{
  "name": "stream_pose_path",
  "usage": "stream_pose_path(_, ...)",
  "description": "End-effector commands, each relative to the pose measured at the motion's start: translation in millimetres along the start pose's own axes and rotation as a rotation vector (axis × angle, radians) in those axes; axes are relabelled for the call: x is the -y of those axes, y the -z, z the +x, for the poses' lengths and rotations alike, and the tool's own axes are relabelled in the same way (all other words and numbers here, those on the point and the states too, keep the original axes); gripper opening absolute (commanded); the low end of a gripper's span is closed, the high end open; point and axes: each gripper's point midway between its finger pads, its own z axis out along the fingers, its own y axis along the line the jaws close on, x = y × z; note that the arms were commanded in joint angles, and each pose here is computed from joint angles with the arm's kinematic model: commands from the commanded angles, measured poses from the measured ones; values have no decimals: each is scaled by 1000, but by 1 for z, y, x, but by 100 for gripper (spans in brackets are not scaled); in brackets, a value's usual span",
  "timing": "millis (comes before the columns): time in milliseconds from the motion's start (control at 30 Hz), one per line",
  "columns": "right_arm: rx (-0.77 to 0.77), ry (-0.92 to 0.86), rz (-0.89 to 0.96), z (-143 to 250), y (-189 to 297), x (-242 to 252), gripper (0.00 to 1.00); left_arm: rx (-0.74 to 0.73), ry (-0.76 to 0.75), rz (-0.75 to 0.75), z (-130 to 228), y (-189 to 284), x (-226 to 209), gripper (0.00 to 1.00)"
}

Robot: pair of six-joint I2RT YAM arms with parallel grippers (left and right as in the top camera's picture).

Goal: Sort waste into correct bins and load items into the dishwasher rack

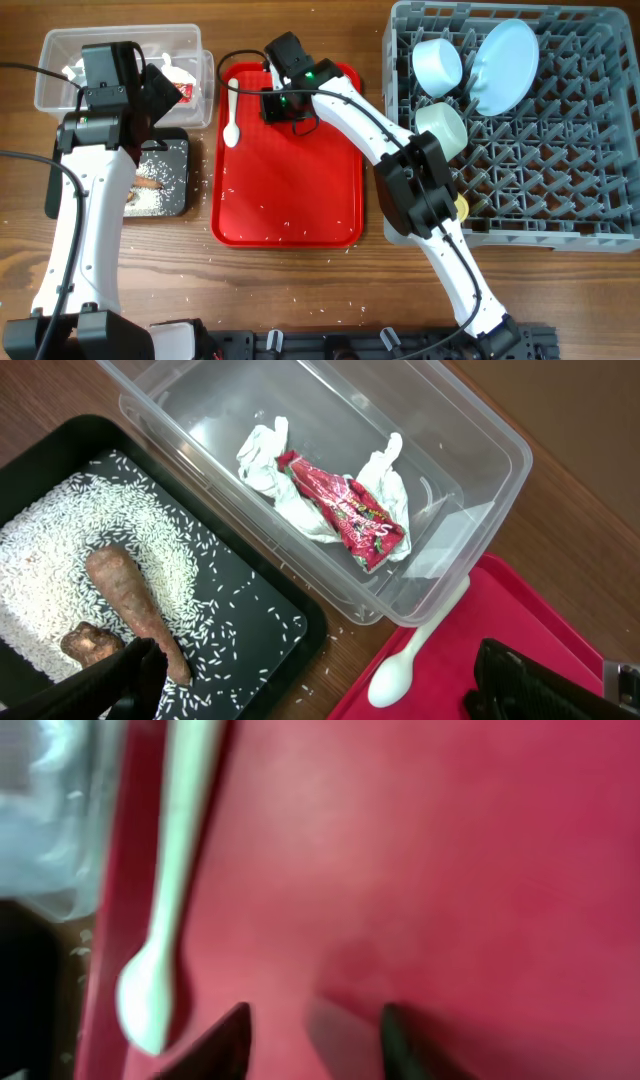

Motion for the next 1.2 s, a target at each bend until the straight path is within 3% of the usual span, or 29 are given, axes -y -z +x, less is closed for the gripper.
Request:
stream_pose_path(0,-84,-52,-47,26,-22,-9,53,39,21,7,-11,10,1,100)
stream_pose_path(267,-22,19,63,40,-39,-40,54,39,21,7,-11,10,1,100)
stream_pose_path(433,48,46,191,40,-44,-38,55,39,21,7,-11,10,1,100)
stream_pose_path(667,86,13,235,39,-58,-29,55,39,21,7,-11,10,1,100)
stream_pose_path(867,79,8,214,43,-68,-30,45,39,21,7,-11,10,1,100)
stream_pose_path(1167,47,29,183,60,-75,-50,39,39,21,7,-11,10,1,100)
